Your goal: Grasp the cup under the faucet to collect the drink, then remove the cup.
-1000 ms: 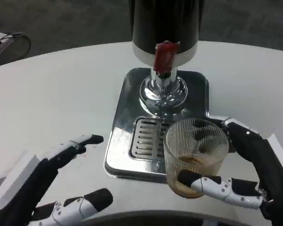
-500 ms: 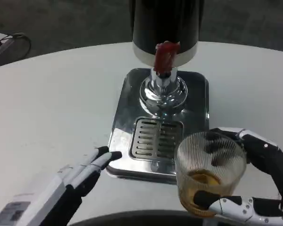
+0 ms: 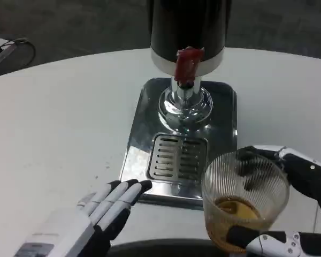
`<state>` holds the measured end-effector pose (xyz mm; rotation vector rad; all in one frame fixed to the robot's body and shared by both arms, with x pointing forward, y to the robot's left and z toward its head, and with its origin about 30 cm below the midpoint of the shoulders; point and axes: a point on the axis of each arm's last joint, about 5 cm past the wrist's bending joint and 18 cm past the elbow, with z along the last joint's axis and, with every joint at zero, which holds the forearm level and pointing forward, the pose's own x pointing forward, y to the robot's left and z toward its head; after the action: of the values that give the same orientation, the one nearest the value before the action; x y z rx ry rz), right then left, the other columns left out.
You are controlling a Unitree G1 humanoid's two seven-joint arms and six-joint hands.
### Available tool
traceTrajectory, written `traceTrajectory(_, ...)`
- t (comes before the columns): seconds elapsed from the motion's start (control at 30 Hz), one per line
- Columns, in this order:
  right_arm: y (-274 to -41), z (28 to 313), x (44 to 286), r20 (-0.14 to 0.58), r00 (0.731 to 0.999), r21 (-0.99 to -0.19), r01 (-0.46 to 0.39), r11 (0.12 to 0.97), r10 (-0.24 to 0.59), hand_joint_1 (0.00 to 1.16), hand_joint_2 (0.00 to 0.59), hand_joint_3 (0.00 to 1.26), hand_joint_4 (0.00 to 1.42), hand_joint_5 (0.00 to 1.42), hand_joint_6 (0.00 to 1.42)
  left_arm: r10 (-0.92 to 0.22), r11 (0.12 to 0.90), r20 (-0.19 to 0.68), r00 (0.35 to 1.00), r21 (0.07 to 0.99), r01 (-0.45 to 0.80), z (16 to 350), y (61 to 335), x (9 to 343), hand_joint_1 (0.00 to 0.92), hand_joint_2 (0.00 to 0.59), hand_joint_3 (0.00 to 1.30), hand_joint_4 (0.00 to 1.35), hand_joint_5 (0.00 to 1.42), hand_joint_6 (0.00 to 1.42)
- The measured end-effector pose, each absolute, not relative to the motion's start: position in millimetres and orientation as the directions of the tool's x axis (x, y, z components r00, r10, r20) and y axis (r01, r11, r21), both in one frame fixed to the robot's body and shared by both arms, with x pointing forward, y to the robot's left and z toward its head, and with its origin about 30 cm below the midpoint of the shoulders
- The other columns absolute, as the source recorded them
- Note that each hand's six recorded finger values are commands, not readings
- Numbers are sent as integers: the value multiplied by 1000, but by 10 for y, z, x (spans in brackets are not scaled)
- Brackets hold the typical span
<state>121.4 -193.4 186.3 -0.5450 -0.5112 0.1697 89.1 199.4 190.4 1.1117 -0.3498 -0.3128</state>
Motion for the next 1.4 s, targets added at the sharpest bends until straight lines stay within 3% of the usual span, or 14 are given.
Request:
traceTrajectory(0.57,-1971,1915,1214,407,853,-551,-55,833,326,912,210,716,705,782,538,-390,412,127,912,910,49,1909,1969,870,0,60,57,0,0,0)
traceTrajectory(0.77,-1960,1900,1203,383,861,-548,-78,833,333,921,202,725,713,792,548,-375,410,136,917,911,33,1922,1986,881,0,60,57,0,0,0)
traceTrajectory(0.93,-1951,1910,1197,388,858,-552,-77,830,337,923,201,730,714,792,549,-348,390,144,927,921,3,1953,2052,892,0,88,57,0,0,0)
traceTrajectory(1.4,-1946,1935,1175,397,853,-559,-69,826,340,921,192,726,713,792,527,-325,393,153,933,920,-14,1962,2070,897,0,97,66,0,0,0)
